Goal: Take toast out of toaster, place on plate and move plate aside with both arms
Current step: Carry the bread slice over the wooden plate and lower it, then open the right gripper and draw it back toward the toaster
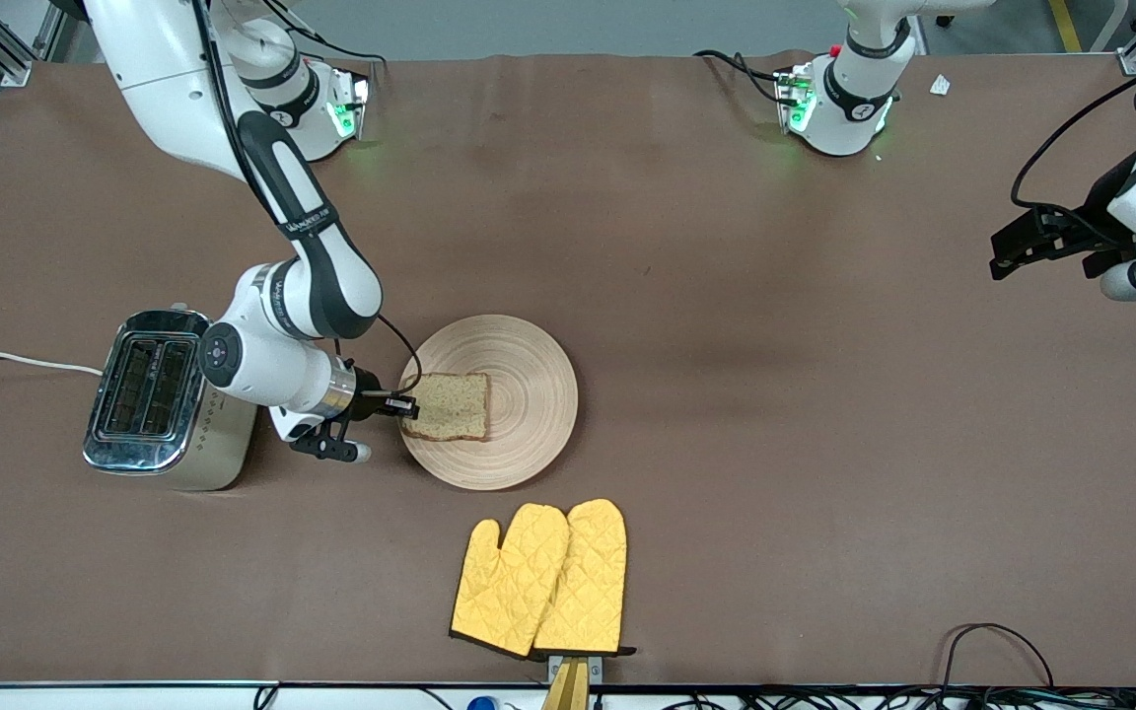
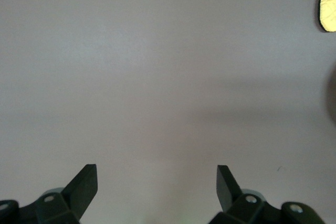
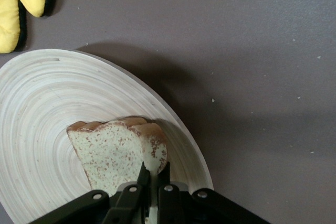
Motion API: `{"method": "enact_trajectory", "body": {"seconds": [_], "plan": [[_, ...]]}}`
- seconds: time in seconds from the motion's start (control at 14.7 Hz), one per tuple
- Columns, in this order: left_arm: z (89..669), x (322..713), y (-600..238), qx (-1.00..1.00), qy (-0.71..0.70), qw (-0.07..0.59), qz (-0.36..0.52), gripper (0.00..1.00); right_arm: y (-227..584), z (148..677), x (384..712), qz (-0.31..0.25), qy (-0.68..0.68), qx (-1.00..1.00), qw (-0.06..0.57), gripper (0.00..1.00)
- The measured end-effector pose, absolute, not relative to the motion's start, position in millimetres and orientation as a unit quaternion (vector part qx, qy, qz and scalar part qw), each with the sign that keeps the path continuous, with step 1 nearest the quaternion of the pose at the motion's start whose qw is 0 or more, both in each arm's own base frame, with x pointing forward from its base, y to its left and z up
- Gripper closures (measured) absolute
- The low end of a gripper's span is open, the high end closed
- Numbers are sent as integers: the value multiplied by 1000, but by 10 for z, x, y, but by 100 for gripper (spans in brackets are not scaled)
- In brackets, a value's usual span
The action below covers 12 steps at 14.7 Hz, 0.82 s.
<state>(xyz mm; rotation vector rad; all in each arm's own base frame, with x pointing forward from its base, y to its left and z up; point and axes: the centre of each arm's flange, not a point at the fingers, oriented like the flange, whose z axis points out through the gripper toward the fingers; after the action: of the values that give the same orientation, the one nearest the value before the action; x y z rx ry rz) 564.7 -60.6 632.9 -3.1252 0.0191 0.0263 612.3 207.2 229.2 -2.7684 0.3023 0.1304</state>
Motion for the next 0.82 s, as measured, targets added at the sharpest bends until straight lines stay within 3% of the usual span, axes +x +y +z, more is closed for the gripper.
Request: {"method": "enact_trajectory", "body": {"seconds": [0.07, 0.2, 0.68, 0.82], "plan": [[6330, 5647, -606, -1000, 6, 8, 8, 0, 2054, 2293, 6130, 45, 108, -978, 175, 91], [6330, 5647, -606, -1000, 6, 8, 9, 0, 1984, 2296, 6153, 43, 112, -978, 172, 75], [6330, 5647, -606, -1000, 6, 8, 9, 0, 1585, 2611, 6266, 21, 77, -990, 113, 4], [6325, 5648, -605, -1000, 6, 8, 9, 0, 1435, 2801, 6308, 8, 68, -993, 94, 0]]}}
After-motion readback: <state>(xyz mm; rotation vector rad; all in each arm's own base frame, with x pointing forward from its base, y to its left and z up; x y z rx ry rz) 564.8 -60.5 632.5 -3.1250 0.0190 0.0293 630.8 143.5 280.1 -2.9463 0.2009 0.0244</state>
